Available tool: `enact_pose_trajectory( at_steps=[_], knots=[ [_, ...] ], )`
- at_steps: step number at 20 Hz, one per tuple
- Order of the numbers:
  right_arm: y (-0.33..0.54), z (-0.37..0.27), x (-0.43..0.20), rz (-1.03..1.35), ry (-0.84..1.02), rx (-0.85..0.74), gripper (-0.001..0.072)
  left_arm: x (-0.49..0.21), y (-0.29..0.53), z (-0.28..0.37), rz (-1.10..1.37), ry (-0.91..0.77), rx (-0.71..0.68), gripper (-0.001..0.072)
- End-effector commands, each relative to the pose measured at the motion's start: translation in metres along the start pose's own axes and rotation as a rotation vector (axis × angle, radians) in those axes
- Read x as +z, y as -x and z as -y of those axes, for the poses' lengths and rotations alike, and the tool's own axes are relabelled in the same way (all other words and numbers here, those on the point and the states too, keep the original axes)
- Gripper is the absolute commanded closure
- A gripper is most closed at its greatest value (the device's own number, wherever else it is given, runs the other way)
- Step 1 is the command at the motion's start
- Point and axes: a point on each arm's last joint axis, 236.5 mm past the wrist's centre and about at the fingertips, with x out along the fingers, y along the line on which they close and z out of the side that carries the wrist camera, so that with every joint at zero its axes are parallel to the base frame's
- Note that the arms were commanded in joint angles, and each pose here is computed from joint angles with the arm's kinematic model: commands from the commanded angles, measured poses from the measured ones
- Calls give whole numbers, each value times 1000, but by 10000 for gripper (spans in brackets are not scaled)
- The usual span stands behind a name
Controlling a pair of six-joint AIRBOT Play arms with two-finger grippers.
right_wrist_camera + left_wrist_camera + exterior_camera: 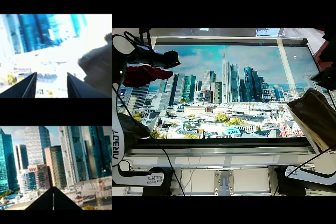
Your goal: Fold the shirts.
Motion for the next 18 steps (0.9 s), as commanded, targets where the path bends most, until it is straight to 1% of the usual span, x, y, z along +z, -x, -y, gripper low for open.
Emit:
enact_pose_trajectory(
  at_steps=[1, 3, 4, 6, 11, 18],
  knots=[
    [-56, -89, 19, 64, 370, -23, 278, -13, -4, 11, -57, 9, -45, 694],
    [-81, -112, 21, 75, 505, -89, 288, -24, -8, 9, -106, 9, -46, 694],
    [-93, -121, 18, 69, 553, -103, 327, -28, -8, 8, -120, 1, -46, 695],
    [-110, -123, 13, 39, 599, -130, 331, -31, -8, 8, -132, -17, -48, 694],
    [-113, -98, 17, 13, 647, -235, 330, -30, -8, 9, -131, -17, -49, 694],
    [-113, -97, 17, 13, 649, -239, 330, -36, -7, 9, -153, -41, -54, 694]
  ],
)
